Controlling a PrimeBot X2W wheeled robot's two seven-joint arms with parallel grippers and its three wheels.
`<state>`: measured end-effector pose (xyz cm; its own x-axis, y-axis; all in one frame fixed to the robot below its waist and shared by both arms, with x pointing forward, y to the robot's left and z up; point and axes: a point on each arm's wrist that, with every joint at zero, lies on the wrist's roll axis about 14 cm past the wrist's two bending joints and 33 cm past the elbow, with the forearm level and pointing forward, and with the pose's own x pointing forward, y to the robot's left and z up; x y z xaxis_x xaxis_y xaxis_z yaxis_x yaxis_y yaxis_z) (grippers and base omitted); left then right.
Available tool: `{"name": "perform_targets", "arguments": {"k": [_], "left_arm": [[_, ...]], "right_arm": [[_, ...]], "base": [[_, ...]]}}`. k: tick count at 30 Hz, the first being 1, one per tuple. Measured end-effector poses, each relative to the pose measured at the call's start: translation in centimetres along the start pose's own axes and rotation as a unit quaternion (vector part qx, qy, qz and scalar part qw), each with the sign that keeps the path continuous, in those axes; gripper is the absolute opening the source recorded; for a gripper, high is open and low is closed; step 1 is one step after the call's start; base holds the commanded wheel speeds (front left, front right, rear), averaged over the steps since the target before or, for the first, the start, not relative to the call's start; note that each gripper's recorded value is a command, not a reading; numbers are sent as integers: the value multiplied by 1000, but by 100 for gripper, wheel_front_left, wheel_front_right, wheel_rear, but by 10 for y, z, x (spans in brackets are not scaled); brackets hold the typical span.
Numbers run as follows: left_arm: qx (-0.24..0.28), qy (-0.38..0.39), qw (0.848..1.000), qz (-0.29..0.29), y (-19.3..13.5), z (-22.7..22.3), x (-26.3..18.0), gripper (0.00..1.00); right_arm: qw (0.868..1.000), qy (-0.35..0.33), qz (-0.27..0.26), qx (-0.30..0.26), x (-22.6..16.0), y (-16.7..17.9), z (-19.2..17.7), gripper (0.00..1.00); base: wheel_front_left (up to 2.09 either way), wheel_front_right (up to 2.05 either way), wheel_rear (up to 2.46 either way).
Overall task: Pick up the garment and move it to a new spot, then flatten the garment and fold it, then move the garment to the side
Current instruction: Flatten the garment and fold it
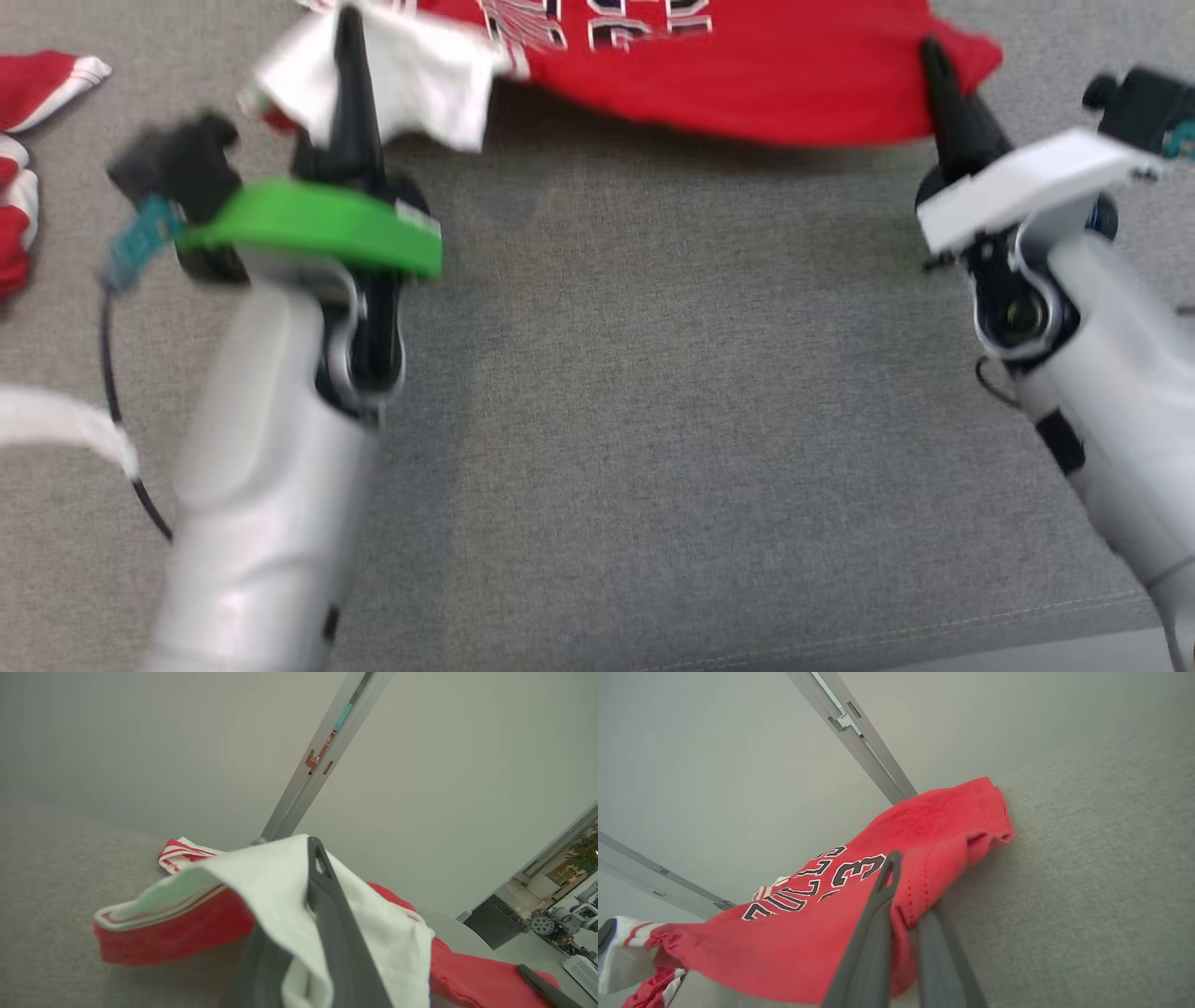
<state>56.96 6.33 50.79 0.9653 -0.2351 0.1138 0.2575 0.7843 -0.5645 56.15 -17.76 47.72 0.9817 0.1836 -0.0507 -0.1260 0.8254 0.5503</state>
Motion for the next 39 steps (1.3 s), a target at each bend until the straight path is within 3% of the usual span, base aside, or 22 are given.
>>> {"name": "perform_targets", "arguments": {"k": [7,23,29,39], "left_arm": [[-12,47,997,52,14,-36,-79,0],[-19,110,990,85,-11,-63,-207,0],[-15,120,989,82,-16,-65,-224,0],[1,138,989,58,-18,-67,-210,0]], "right_arm": [[998,34,-37,24,-62,-19,-31,0],[994,47,-86,58,-176,-35,-50,0],[992,59,-94,59,-200,-39,-57,0],[990,71,-97,68,-198,-38,-61,0]], "base": [[0,0,0],[0,0,0],[0,0,0],[0,0,0]]}}
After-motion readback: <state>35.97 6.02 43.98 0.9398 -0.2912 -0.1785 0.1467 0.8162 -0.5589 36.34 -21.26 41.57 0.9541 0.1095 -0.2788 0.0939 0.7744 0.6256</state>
